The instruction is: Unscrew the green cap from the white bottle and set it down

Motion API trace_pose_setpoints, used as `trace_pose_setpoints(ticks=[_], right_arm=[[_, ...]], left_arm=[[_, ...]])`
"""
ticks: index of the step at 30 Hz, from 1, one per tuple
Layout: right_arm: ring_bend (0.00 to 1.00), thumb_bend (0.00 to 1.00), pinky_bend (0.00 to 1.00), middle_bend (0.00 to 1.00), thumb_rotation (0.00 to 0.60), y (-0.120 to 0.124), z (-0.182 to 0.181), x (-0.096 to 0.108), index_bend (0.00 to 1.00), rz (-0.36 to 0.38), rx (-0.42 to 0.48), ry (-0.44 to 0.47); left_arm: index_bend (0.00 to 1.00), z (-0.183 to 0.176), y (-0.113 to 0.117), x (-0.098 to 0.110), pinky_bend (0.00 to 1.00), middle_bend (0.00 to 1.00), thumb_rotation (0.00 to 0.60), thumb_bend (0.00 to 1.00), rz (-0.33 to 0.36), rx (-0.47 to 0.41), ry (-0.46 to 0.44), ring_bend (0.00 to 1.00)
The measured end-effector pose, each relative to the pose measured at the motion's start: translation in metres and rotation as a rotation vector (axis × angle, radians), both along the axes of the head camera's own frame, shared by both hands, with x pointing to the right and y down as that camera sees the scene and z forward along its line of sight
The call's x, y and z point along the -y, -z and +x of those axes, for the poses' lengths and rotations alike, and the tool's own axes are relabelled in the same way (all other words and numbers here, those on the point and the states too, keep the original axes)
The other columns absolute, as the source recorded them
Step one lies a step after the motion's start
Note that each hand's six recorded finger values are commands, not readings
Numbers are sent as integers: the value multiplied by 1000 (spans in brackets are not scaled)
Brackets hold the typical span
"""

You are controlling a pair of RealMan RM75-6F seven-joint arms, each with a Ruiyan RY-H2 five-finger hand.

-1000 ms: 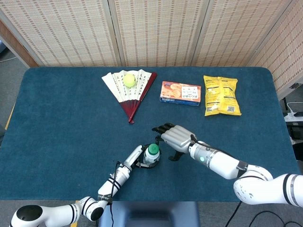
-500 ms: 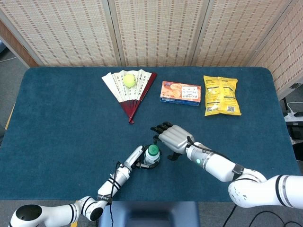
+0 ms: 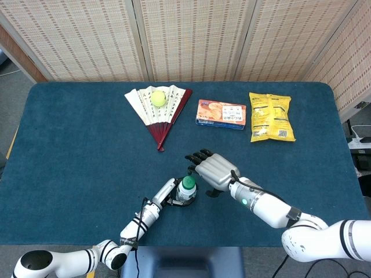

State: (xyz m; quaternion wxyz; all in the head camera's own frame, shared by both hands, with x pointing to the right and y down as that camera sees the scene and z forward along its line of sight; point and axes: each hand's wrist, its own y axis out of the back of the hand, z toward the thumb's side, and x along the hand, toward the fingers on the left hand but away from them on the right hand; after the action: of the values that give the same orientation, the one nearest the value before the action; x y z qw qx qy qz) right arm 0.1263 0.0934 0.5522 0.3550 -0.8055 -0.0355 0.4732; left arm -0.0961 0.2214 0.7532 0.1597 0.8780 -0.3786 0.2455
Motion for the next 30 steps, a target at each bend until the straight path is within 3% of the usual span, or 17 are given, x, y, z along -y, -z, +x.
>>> trace_pose_setpoints(ticks=[15,24,30], right_arm=[[0,180,0,0,600,6,-10,-9,254,-26,26,26],[0,179,0,0,600,11,-14,-23,254,-42,37,73],[0,180,0,0,600,16,-15,-24,254,-25,63,74]], left_arm=[[694,2,-5,1,210,748,600,839,-28,4,-3,364],[704,-3,-13,5,250,768,600,887,-86,-8,35,402],[704,-6,-15,5,250,769,600,887,-77,-1,35,401]])
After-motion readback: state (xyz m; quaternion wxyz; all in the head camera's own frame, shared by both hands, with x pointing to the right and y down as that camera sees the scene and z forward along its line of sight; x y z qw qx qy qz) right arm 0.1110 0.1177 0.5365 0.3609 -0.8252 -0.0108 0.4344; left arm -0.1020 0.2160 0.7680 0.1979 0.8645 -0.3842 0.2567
